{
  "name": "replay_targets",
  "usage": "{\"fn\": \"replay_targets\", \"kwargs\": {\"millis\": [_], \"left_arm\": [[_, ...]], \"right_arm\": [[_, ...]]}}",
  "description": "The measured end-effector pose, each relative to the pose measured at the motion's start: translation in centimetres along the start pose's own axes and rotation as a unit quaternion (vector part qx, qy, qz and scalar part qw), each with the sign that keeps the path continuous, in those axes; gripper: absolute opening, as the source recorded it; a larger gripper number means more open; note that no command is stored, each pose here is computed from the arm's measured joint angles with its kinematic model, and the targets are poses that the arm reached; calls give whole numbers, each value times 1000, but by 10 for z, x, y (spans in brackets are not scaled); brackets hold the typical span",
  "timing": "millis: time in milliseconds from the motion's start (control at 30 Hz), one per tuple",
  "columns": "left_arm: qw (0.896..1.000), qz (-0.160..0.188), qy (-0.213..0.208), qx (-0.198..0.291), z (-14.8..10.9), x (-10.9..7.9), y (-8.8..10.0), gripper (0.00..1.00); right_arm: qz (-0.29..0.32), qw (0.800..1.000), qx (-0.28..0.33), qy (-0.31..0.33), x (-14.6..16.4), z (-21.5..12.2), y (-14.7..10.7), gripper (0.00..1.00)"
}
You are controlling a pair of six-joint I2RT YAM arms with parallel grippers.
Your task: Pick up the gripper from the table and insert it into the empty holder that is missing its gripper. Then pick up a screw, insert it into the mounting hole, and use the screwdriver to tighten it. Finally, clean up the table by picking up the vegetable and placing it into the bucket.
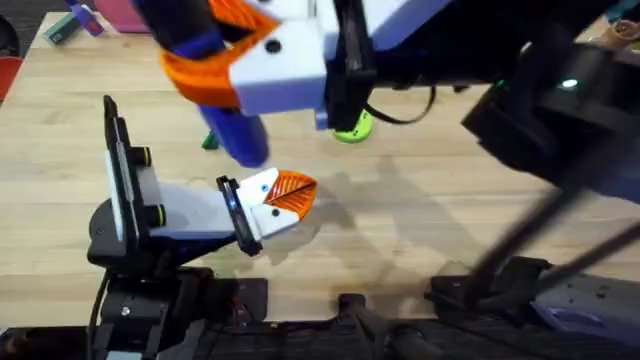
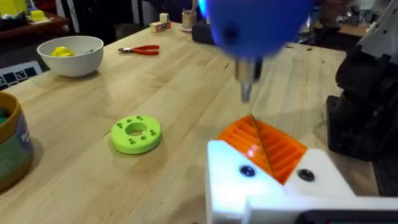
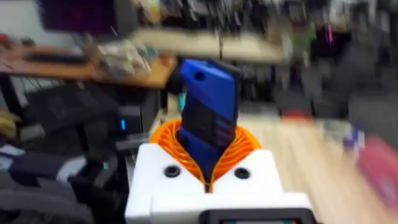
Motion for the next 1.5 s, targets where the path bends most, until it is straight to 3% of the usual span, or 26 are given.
{"fn": "replay_targets", "kwargs": {"millis": [100,200,433,533,667,767,967,1233,1500], "left_arm": [[1000,0,0,0,0,0,0,6],[1000,0,0,0,0,0,0,6],[1000,0,0,0,0,0,0,6],[1000,0,0,0,0,0,0,6],[1000,0,0,0,0,0,0,6],[1000,0,0,0,0,0,0,6],[1000,0,0,0,0,0,0,6],[1000,0,0,0,0,0,0,6],[1000,0,0,0,0,0,0,6]], "right_arm": [[45,994,90,-36,-4,-10,-18,21],[49,981,170,-82,-11,-27,-22,21],[-32,921,324,-214,-34,-88,-1,21],[-82,875,421,-223,-35,-118,-13,21],[-114,800,573,-140,-23,-157,-54,21],[-110,754,643,-77,-21,-177,-81,21],[-65,703,708,6,-28,-202,-126,21],[-16,668,740,82,-47,-222,-190,21],[30,639,764,90,-69,-253,-256,21]]}}
Point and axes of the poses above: each hand's point on the last joint's axis, 136 mm out from that joint toward the fingers, its own z axis out along the fingers, its own x axis along the line the jaws close on, y = z × x, the point moved 6 cm from there along -z, back along the fingers, and after that the axes turned 10 degrees about -z, right-handed, at the moved point
